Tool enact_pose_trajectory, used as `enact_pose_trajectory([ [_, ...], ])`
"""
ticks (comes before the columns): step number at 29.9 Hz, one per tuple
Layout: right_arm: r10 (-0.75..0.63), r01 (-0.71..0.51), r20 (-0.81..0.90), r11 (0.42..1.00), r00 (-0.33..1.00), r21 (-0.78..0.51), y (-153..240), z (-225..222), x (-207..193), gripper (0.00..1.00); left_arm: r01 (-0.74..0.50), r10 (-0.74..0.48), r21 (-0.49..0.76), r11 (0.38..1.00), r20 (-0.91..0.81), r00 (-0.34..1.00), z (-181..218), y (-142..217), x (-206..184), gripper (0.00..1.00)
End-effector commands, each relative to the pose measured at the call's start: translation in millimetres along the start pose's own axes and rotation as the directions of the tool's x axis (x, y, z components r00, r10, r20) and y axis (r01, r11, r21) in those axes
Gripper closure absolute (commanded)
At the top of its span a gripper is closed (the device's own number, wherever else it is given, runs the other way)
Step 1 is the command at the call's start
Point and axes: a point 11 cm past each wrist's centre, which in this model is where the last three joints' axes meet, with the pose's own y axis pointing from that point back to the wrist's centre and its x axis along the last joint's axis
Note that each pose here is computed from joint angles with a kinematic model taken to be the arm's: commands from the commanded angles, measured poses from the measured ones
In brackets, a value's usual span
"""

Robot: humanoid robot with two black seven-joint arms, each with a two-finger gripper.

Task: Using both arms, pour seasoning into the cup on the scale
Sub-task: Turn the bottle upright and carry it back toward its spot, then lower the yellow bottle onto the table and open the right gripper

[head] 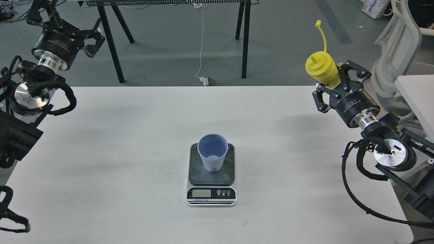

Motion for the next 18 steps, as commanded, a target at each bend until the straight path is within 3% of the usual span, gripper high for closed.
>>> enact_pose_trajectory([
  [1,-0.039,0.035,0.226,0.999,0.973,0.02,18.8,13.3,16.5,0.52,-0.003,0.003,-0.002,1.0,0.002,1.0,0.7,0.7,1.2,0.0],
  [4,-0.082,0.07,0.355,0.996,0.931,0.047,40.3,25.9,27.6,0.52,-0.003,0.003,-0.002,1.0,0.002,1.0,0.7,0.7,1.2,0.0],
  [9,0.042,-0.042,0.472,0.999,0.881,-0.01,79.4,76.5,56.9,0.52,-0.004,0.004,0.0,1.0,0.0,1.0,-0.6,0.9,1.2,0.0],
  [18,0.096,-0.084,0.623,0.995,0.777,-0.048,102.3,140.3,44.8,0.51,-0.006,0.006,0.005,1.0,-0.005,1.0,-4.2,1.1,1.4,0.0],
])
